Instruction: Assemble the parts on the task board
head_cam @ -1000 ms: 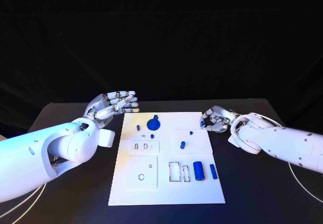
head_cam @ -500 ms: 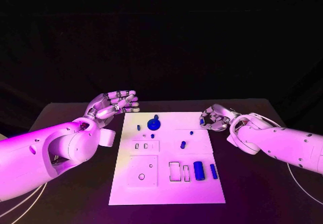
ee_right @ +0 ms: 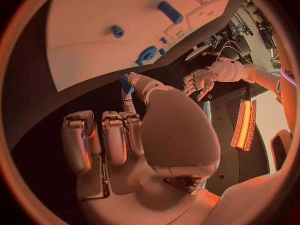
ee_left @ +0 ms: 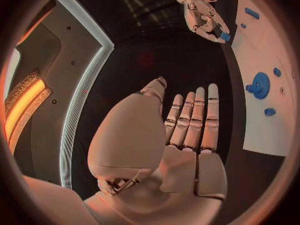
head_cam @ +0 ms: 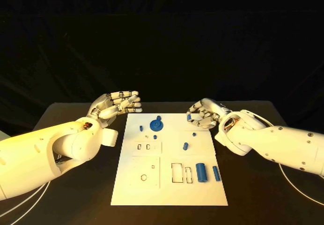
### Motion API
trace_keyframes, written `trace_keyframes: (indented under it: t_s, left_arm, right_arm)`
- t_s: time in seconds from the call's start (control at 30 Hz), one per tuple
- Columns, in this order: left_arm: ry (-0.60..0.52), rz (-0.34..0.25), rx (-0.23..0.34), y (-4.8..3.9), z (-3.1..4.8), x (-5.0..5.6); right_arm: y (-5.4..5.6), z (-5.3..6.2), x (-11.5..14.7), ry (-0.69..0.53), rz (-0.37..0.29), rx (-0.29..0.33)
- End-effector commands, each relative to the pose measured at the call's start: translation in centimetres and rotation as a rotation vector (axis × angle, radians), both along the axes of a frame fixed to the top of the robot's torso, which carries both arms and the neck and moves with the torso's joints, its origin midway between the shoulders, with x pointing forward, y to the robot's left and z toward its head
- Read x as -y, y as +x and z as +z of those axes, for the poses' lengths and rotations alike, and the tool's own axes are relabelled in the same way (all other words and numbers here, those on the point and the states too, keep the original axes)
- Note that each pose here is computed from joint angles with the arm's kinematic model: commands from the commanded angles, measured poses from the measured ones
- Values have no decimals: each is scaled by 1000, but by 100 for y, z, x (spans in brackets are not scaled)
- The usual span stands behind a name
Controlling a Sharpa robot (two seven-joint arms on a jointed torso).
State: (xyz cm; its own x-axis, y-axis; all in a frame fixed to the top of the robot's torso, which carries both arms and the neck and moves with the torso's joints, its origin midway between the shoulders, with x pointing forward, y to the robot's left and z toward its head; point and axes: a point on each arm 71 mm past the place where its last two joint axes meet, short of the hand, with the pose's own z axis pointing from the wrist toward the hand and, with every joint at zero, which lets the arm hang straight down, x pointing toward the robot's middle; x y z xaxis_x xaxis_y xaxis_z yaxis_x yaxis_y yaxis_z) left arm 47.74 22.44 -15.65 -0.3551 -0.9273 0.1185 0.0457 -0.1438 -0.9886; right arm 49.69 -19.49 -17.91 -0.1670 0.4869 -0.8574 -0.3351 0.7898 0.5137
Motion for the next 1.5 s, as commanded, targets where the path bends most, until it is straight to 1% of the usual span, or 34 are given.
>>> trace_keyframes:
  t_s: [0.03, 0.2, 0.33, 0.53, 0.63, 0.87, 1.0, 1.2, 1.5]
  left_arm:
    - [-11, -27, 0, -5, 6, 52]
    - [-11, -31, -4, 3, -8, 93]
    - [-12, -39, -7, 3, -17, 136]
    - [-11, -42, -9, 5, -23, 159]
    - [-10, -43, -10, 6, -24, 166]
    - [-13, -53, -8, 1, -22, 175]
    - [-12, -53, -7, 2, -22, 171]
    - [-10, -50, -7, 4, -23, 158]
    - [-8, -45, -7, 9, -25, 140]
  right_arm:
    - [-77, -7, -238, -8, -18, -15]
    - [-196, -75, -605, 3, 22, -30]
    - [-281, -170, -874, -7, 47, -40]
    - [-393, -320, -1169, -45, 91, -65]
    - [-437, -384, -1268, -71, 112, -77]
    - [-471, -516, -1402, -119, 131, -113]
    - [-505, -561, -1461, -137, 146, -119]
    - [-545, -596, -1504, -159, 154, -110]
    - [-541, -617, -1488, -183, 148, -98]
